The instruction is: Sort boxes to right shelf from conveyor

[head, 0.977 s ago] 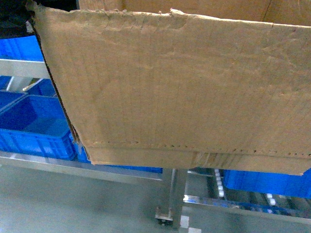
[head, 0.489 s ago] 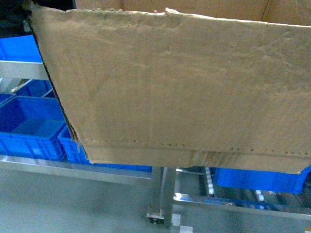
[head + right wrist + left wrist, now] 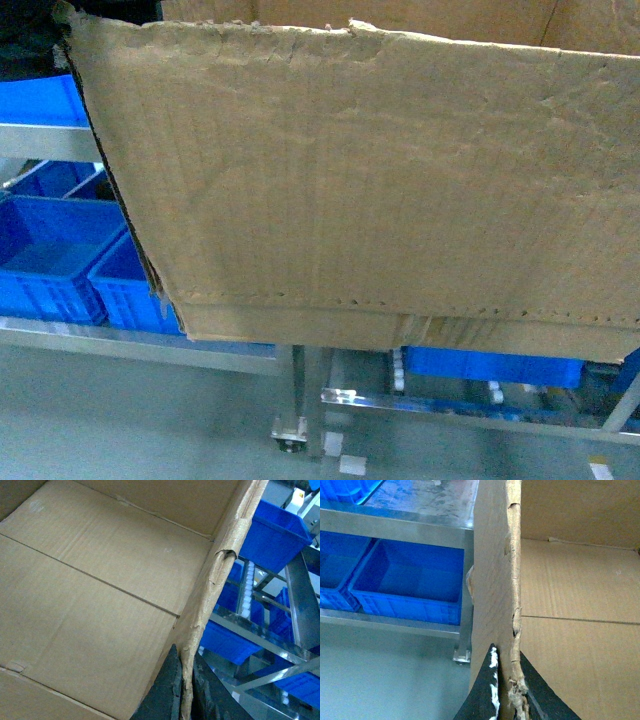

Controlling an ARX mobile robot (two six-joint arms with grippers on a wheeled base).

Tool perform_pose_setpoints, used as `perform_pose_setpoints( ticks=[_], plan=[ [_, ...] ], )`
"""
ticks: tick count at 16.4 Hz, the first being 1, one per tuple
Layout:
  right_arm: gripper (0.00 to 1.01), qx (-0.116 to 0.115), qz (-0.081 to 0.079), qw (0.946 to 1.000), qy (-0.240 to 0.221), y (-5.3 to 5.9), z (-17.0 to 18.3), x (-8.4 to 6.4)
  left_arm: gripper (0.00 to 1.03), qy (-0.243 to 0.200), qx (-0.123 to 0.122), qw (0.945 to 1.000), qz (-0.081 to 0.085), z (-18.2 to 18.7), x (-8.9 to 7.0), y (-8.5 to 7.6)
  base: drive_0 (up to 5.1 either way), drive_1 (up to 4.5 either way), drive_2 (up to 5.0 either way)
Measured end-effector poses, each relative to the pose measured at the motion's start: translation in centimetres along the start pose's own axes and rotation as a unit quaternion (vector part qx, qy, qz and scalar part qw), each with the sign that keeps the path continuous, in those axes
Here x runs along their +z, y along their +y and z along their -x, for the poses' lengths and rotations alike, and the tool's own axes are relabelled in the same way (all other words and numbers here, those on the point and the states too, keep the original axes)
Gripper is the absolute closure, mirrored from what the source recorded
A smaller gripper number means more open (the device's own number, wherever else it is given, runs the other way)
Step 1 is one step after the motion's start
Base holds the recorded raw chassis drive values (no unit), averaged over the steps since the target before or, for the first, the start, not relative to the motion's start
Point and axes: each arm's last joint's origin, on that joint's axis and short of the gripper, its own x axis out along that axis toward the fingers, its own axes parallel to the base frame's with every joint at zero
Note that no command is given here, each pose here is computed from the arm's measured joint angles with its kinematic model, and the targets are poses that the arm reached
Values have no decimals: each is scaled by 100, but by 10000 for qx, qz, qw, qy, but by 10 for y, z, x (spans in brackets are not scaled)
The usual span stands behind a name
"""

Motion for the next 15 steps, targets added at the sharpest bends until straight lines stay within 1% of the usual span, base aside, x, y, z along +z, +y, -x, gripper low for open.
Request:
perform_pose_setpoints(
  ticks=[6,8,11,13,15],
  plan=[
    [99,3,-2,10000,11,0,0,0,100,5,-3,10000,-5,1,0,0,-151,-151,-151],
    [99,-7,6,10000,-17,0,0,0,100,-14,2,10000,7,1,1,0,492,-244,-244],
    [99,-43,-27,10000,13,-3,1,-1,100,-10,-76,10000,-15,2,-1,-4,492,-244,-244],
    [99,10,9,10000,-24,0,0,1,100,-11,6,10000,6,1,1,0,492,-244,-244],
    [99,5,2,10000,-2,0,0,0,100,-10,-1,10000,2,1,1,0,492,-244,-244]
  ],
)
